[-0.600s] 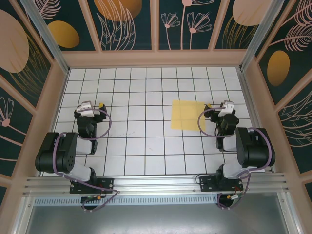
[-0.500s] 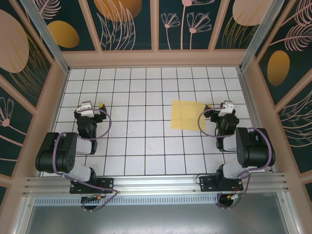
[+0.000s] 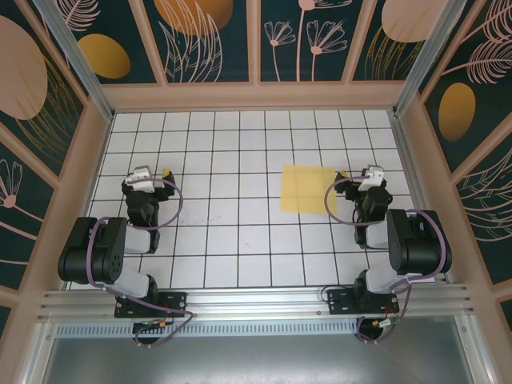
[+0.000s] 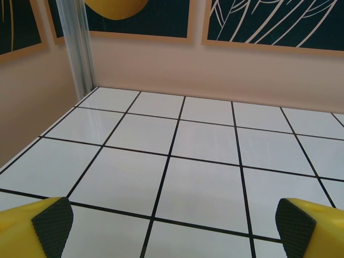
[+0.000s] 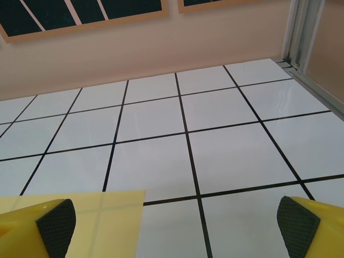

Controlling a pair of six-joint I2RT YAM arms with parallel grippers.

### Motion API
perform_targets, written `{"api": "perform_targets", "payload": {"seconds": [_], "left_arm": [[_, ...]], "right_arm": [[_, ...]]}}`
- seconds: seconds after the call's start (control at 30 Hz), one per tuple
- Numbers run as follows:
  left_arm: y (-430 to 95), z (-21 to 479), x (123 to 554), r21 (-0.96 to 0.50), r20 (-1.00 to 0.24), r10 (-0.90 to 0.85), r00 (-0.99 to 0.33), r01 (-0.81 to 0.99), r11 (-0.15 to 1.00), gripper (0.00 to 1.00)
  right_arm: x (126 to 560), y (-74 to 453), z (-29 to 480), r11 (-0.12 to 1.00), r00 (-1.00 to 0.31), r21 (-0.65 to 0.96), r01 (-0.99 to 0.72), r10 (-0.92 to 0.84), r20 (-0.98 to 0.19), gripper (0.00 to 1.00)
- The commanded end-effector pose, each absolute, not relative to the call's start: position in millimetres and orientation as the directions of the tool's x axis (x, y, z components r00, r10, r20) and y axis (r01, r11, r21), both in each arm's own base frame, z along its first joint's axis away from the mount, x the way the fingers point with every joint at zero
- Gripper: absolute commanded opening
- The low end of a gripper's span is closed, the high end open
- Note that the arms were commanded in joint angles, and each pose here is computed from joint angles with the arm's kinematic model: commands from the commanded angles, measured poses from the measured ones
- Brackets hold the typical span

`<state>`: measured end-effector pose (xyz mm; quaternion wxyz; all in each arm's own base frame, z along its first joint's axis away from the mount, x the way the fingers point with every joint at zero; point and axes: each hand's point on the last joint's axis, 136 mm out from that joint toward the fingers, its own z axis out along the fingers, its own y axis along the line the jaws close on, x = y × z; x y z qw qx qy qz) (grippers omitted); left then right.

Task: Fold a paper plane with a square sheet of paper (pick it up from the middle)
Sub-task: Move the paper to the center of the table.

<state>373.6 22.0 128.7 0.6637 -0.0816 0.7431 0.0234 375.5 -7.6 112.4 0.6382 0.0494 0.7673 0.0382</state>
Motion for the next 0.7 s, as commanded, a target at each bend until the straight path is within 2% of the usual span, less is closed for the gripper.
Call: {"api": "perform_targets", "payload": {"seconds": [0.0,0.13,0.3,0.4,0.53,0.67], "left_arm": [[21,137,376,-0.066,-0.994,-0.077,-0.076,-0.138,0.988,0.99],[23,139,374,-0.07,-0.995,-0.08,-0.066,-0.148,0.987,0.98],[34,154,369,-0.094,-0.993,-0.109,-0.055,-0.216,0.972,0.99],[40,165,370,-0.127,-0.985,-0.153,-0.083,-0.256,0.958,0.99],[45,186,370,-0.183,-0.967,-0.227,-0.118,-0.303,0.935,0.98],[46,208,369,-0.27,-0.928,-0.338,-0.156,-0.345,0.899,0.98]], "right_arm": [[379,-8,120,0.994,-0.154,0.112,0.012,0.112,-0.982,0.99],[378,-5,123,0.995,-0.153,0.103,0.006,0.102,-0.983,0.99],[382,-5,152,0.995,-0.164,0.093,0.041,0.098,-0.982,0.99],[385,-14,174,0.975,-0.157,0.187,0.116,0.204,-0.966,0.99],[396,-19,182,0.927,-0.265,0.305,0.218,0.357,-0.896,0.99],[409,2,177,0.902,-0.417,0.374,0.214,0.431,-0.8,0.99]]}}
